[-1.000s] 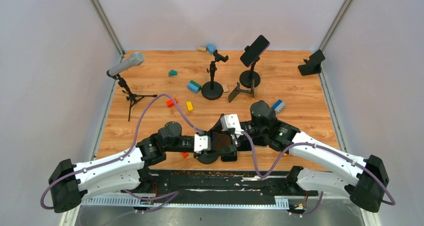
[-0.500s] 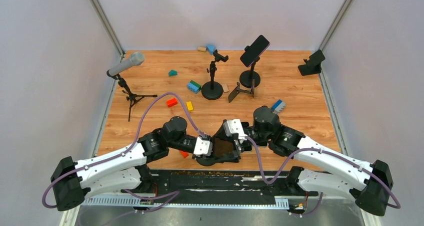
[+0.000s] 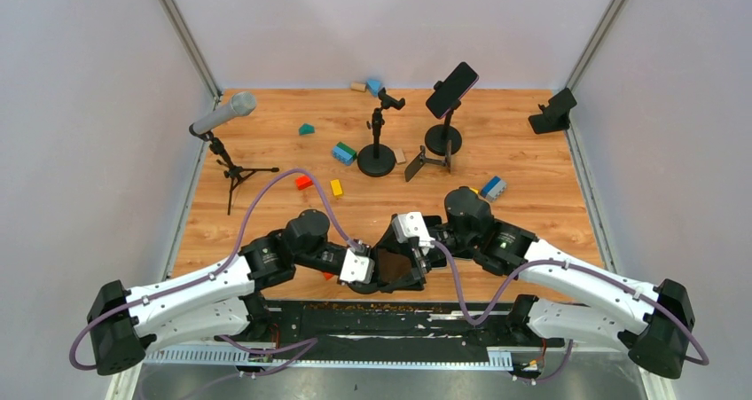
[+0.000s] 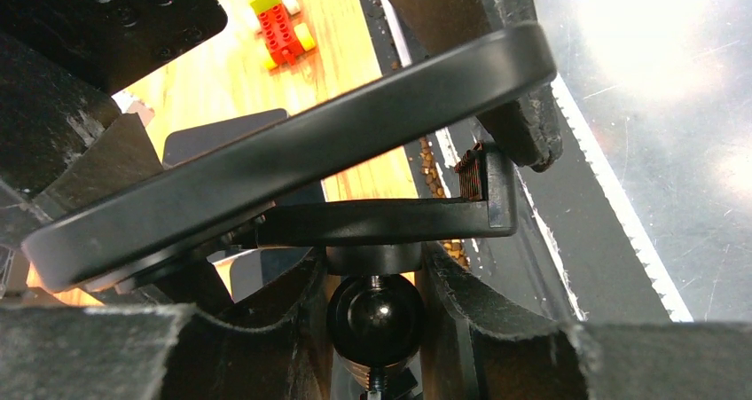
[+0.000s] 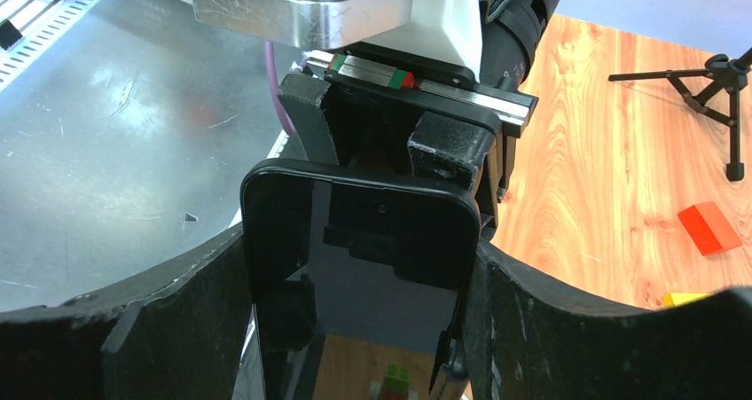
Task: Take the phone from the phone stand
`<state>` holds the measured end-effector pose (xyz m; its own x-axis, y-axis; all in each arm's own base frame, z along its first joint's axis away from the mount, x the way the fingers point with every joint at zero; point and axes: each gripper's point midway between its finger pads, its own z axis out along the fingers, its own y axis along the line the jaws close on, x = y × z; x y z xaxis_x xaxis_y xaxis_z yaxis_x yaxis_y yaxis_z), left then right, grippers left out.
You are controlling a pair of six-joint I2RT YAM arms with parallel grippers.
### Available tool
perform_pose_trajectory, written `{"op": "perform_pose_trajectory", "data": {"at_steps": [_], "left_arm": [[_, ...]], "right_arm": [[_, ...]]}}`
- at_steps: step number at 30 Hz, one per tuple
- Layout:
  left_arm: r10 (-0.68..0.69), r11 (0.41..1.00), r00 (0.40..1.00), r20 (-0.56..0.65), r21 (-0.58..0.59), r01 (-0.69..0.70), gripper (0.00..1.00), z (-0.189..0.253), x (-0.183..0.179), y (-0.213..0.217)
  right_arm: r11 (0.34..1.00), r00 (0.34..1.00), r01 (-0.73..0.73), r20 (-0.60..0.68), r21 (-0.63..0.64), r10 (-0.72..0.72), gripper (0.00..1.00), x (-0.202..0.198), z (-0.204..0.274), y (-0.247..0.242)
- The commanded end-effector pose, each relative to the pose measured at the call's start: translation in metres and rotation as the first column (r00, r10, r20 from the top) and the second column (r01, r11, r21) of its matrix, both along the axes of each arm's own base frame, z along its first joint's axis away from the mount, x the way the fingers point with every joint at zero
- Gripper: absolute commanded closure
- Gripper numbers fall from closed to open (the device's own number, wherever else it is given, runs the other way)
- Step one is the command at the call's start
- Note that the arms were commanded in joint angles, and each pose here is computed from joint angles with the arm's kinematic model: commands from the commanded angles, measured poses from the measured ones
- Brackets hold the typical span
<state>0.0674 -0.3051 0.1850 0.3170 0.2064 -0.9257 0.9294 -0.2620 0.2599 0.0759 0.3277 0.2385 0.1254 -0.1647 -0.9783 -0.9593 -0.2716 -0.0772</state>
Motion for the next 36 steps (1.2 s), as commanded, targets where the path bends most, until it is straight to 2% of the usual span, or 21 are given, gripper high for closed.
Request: {"op": "perform_pose_trajectory", "data": {"at_steps": [1, 6, 16, 28, 32, 36], "left_arm": [[-0.232, 0.917, 0.953, 0.196, -0.284, 0.282, 1.00, 0.092, -0.049, -0.006], [-0.118, 0.944, 0.984, 0.132, -0.294, 0.153, 1.00, 0.087, -0.032, -0.012], [0.080, 0.907, 0.997, 0.014, -0.416, -0.067, 1.00, 0.099, 0.015, -0.012], [0.250, 0.902, 0.968, -0.005, -0.362, -0.235, 1.00, 0.083, 0.057, -0.008], [0.354, 0.877, 0.935, -0.008, -0.345, -0.335, 1.00, 0.078, 0.075, -0.002], [0.419, 0.855, 0.908, -0.007, -0.333, -0.397, 1.00, 0.075, 0.084, 0.005]], "right_arm": [[0.983, 0.990, 0.140, 0.017, -0.121, -0.139, 1.00, 0.036, -0.036, -0.008], [0.996, 0.999, 0.019, -0.028, -0.086, -0.021, 1.00, 0.006, -0.025, -0.011], [0.994, 0.993, -0.101, -0.059, -0.052, 0.098, 1.00, -0.042, -0.013, -0.016], [0.974, 0.971, -0.228, -0.083, -0.010, 0.226, 1.00, -0.072, 0.005, -0.020], [0.980, 0.978, -0.197, -0.069, -0.005, 0.196, 1.00, -0.069, 0.009, -0.021], [0.999, 1.000, 0.026, 0.003, 0.021, -0.026, 1.00, -0.037, 0.021, -0.021]]}}
